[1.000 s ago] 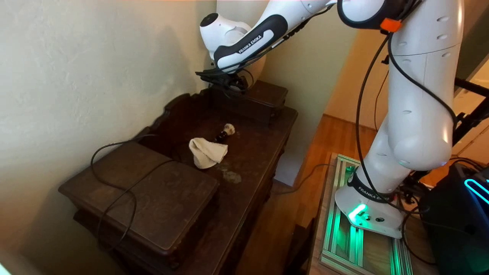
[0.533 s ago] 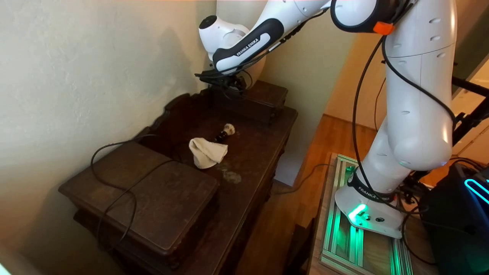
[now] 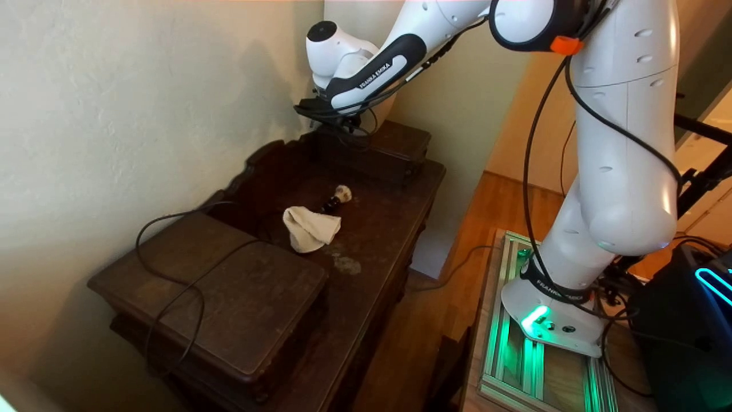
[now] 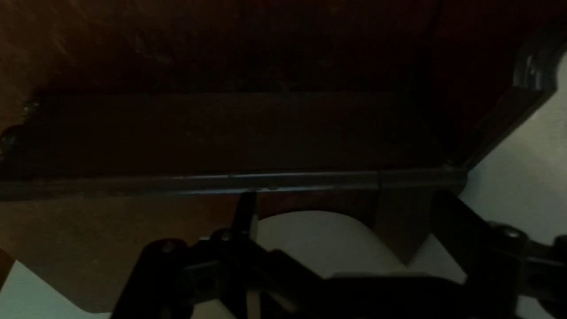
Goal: Move the lamp to the right
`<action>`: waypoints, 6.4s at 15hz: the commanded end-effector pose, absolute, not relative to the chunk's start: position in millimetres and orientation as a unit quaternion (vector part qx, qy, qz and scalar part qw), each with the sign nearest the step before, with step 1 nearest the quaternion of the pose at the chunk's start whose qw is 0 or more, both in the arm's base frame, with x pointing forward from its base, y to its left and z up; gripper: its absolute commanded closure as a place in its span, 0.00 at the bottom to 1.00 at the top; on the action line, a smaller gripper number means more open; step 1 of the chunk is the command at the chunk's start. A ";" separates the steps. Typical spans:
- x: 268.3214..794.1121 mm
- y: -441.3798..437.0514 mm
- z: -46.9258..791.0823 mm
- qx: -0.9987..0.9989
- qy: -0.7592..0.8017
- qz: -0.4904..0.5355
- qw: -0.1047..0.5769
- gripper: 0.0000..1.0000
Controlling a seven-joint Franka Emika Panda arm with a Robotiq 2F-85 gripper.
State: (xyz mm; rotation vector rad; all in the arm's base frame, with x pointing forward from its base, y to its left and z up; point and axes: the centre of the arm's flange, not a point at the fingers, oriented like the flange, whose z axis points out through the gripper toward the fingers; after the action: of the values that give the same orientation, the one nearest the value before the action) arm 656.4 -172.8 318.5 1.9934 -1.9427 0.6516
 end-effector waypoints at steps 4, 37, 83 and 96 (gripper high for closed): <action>650.6 -191.8 299.6 0.683 -0.676 0.228 0.152 0.00; 632.5 -230.2 308.7 0.691 -0.649 0.258 0.187 0.00; 633.0 -146.7 318.4 0.835 -0.490 0.180 0.176 0.00; 618.0 -35.4 397.6 0.966 -0.221 0.137 0.014 0.00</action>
State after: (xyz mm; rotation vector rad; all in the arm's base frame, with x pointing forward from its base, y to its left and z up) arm 638.4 -49.9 381.8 2.8671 -0.7901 0.5162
